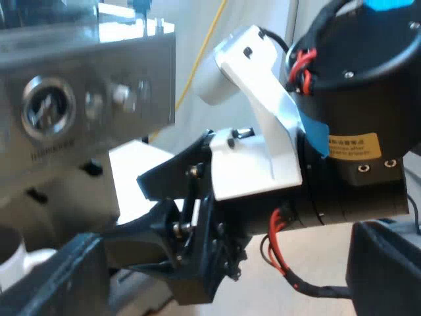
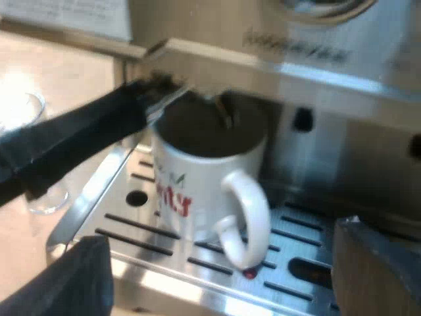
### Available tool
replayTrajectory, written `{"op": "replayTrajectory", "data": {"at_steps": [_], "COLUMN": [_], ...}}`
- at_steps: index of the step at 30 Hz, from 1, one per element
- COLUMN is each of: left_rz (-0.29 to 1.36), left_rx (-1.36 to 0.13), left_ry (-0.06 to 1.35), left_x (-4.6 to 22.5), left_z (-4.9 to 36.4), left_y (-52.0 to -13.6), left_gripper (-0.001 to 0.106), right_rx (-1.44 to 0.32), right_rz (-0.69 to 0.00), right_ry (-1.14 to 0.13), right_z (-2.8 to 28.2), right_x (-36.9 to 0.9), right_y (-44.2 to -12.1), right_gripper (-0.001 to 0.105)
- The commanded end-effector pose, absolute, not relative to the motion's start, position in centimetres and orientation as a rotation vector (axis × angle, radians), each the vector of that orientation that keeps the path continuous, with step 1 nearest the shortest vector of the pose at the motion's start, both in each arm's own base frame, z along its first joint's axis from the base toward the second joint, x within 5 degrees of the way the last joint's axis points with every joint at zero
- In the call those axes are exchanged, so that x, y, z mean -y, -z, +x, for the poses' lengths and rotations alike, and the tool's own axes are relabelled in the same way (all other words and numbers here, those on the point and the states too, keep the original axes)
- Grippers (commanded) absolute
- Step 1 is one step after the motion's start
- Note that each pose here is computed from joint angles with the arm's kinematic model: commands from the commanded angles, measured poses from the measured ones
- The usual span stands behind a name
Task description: Place mug into machine
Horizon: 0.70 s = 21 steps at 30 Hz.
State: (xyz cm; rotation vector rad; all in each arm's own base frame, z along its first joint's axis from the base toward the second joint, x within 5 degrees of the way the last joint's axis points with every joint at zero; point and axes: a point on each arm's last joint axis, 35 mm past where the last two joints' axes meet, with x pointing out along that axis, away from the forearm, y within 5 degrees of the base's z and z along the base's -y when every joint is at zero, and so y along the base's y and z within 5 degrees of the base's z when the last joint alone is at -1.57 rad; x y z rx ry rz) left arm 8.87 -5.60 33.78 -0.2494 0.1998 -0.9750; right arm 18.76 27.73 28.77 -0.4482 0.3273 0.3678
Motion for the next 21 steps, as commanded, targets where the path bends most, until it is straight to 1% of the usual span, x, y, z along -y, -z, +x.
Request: {"op": "replayTrajectory", "data": {"at_steps": [1, 5, 7, 8, 10, 11, 12, 13, 14, 15, 18, 21], "left_rz": [-0.253, -0.234, -0.213, -0.211, -0.212, -0.212, -0.209, -0.208, -0.208, -0.208, -0.209, -0.209], "left_rx": [-0.207, -0.279, -0.281, -0.28, -0.28, -0.28, -0.279, -0.279, -0.279, -0.279, -0.269, -0.251], "left_ry": [0.916, 0.709, 0.691, 0.691, 0.691, 0.691, 0.691, 0.692, 0.691, 0.691, 0.693, 0.695], "left_x": [5.3, 4.6, 4.5, 4.5, 4.5, 4.5, 4.5, 4.5, 4.5, 4.5, 4.5, 4.5], "left_z": [8.5, 8.4, 8.4, 8.4, 8.4, 8.4, 8.4, 8.4, 8.4, 8.4, 8.4, 8.4], "left_y": [-34.6, -34.6, -34.6, -34.6, -34.6, -34.6, -34.6, -34.6, -34.6, -34.6, -34.7, -34.9], "left_gripper": [0.086, 0.086, 0.086, 0.086, 0.086, 0.086, 0.086, 0.086, 0.086, 0.086, 0.086, 0.086], "right_rx": [-0.292, -0.264, -0.246, -0.233, -0.22, -0.208, -0.203, -0.19, -0.179, -0.17, -0.146, -0.12], "right_rz": [-0.418, -0.385, -0.364, -0.346, -0.325, -0.307, -0.301, -0.285, -0.273, -0.263, -0.242, -0.272], "right_ry": [-0.361, -0.363, -0.363, -0.376, -0.401, -0.419, -0.426, -0.43, -0.431, -0.431, -0.431, -0.434], "right_z": [18.4, 18.1, 18.1, 18.1, 18.2, 18.2, 18.2, 18.3, 18.4, 18.4, 18.7, 19.2], "right_x": [-27.1, -26.5, -26.6, -26.7, -26.9, -27.0, -27.1, -27.1, -27.3, -27.3, -27.9, -28.7], "right_y": [-30.6, -31.8, -32.1, -32.3, -32.5, -32.7, -32.7, -32.9, -32.9, -33.0, -32.8, -32.1], "right_gripper": [0.07, 0.07, 0.069, 0.064, 0.05, 0.039, 0.032, 0.02, 0.006, -0.001, 0.0, 0.0]}}
